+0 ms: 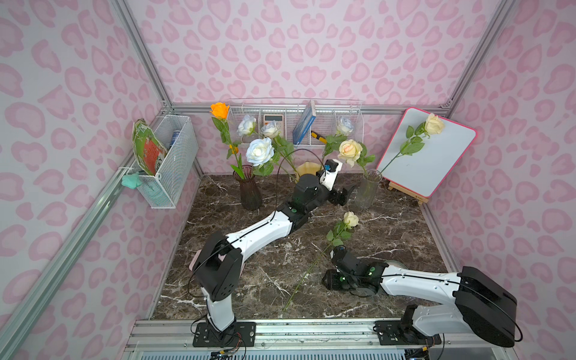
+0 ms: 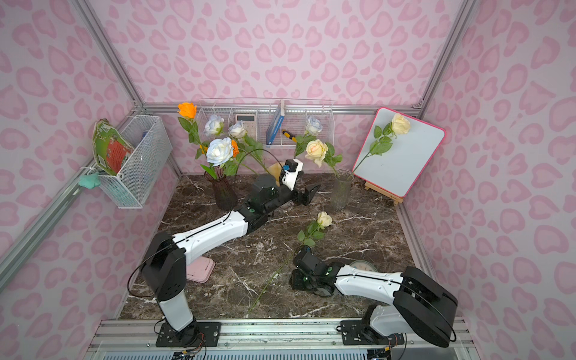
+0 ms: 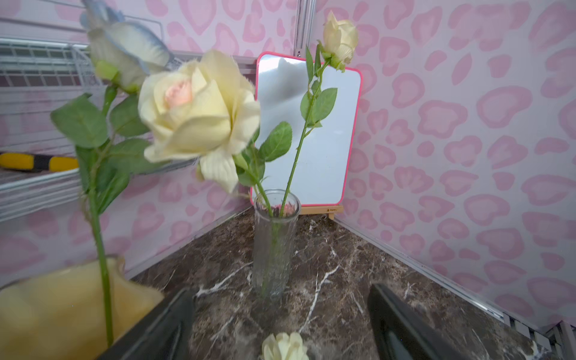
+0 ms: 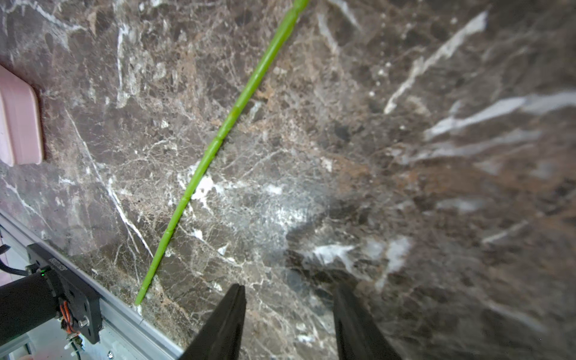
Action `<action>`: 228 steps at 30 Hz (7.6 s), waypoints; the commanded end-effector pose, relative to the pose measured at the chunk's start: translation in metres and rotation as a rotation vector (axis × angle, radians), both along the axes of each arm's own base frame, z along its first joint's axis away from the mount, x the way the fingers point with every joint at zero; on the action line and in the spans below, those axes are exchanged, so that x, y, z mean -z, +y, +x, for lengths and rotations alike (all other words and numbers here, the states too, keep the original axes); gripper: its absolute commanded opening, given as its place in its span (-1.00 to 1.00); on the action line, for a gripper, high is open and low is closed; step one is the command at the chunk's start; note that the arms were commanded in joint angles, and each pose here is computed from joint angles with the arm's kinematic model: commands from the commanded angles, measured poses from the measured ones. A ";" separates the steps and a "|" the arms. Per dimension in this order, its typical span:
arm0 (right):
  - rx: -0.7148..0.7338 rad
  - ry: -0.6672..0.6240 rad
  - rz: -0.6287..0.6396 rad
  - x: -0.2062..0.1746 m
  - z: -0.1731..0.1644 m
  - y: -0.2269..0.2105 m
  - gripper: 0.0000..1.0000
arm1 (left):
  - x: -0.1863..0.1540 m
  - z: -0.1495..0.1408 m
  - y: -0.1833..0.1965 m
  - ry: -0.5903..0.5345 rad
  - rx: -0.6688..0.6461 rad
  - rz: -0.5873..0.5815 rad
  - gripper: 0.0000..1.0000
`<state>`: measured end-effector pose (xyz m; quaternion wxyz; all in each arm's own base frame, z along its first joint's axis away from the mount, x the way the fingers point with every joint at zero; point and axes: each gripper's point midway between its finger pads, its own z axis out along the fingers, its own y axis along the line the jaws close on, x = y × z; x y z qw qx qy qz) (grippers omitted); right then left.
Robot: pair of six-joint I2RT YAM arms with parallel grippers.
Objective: Arrange the flowers in different vases according to their colors
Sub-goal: Insert the flower into the vase, then pick up the flower at the center of the board, then insert the flower into the vase, then reset both arms
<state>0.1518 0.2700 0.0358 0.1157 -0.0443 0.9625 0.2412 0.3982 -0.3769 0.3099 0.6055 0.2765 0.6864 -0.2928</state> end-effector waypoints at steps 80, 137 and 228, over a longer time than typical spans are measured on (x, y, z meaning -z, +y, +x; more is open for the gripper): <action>0.156 0.217 -0.460 0.047 0.090 -0.022 -0.74 | 0.092 -0.136 0.151 0.255 -0.221 0.216 0.68; 0.840 -1.572 -0.315 -0.445 0.260 -0.203 -1.00 | 0.156 -0.140 0.114 0.437 -0.107 0.173 0.65; 0.551 -1.359 -0.436 -0.121 0.176 -0.286 0.99 | 0.194 -0.023 0.425 0.063 -1.195 0.214 0.92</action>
